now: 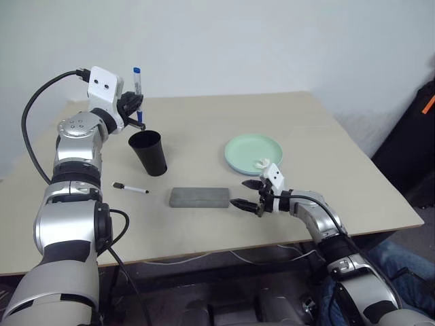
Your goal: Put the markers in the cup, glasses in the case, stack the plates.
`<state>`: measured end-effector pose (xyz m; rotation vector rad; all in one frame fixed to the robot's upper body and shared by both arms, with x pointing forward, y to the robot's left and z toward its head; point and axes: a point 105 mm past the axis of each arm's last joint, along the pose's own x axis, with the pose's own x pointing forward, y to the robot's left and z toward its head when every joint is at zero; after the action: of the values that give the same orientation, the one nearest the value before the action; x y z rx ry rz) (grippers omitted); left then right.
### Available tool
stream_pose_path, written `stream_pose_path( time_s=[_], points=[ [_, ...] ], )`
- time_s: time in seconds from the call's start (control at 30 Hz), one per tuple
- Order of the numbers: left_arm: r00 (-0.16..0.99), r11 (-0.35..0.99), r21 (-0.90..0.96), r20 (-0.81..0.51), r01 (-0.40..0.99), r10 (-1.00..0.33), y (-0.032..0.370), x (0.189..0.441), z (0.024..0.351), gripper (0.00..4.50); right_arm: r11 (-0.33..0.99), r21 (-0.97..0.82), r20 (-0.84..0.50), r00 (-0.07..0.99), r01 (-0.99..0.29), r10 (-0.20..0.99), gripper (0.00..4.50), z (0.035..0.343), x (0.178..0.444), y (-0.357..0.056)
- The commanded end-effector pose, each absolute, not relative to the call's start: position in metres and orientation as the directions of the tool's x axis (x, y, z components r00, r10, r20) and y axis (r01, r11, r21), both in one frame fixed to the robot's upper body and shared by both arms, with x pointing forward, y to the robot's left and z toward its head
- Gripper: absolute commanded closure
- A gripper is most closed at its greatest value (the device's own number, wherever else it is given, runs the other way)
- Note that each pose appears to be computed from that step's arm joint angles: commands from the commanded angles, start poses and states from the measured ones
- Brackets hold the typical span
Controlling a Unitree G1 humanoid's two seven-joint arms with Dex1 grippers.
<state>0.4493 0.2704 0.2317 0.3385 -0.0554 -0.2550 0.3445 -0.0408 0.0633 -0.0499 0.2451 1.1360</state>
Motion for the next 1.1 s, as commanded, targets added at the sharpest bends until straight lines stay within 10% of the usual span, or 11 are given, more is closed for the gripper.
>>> stream_pose_path(
  time_s=[0.03,0.63,1.03,1.1],
  points=[
    [0.967,0.921,0.301,-0.016,0.248,-0.255,0.270,0.448,0.214,4.43,0.412,0.044,-0.183,0.398,-0.910,0.899,0.05,0.079,0.347,-0.037],
    [0.970,0.929,0.277,-0.076,0.244,-0.231,0.269,0.447,0.189,4.43,0.408,0.043,-0.179,0.395,-0.912,0.901,0.05,0.079,0.349,-0.034],
    [0.965,0.925,0.276,-0.054,0.263,-0.258,0.265,0.447,0.195,0.35,0.410,0.044,-0.176,0.397,-0.911,0.901,0.05,0.079,0.350,-0.033],
    [0.961,0.923,0.270,-0.032,0.274,-0.276,0.261,0.447,0.200,0.35,0.410,0.043,-0.175,0.397,-0.911,0.901,0.05,0.079,0.350,-0.033]
  ],
)
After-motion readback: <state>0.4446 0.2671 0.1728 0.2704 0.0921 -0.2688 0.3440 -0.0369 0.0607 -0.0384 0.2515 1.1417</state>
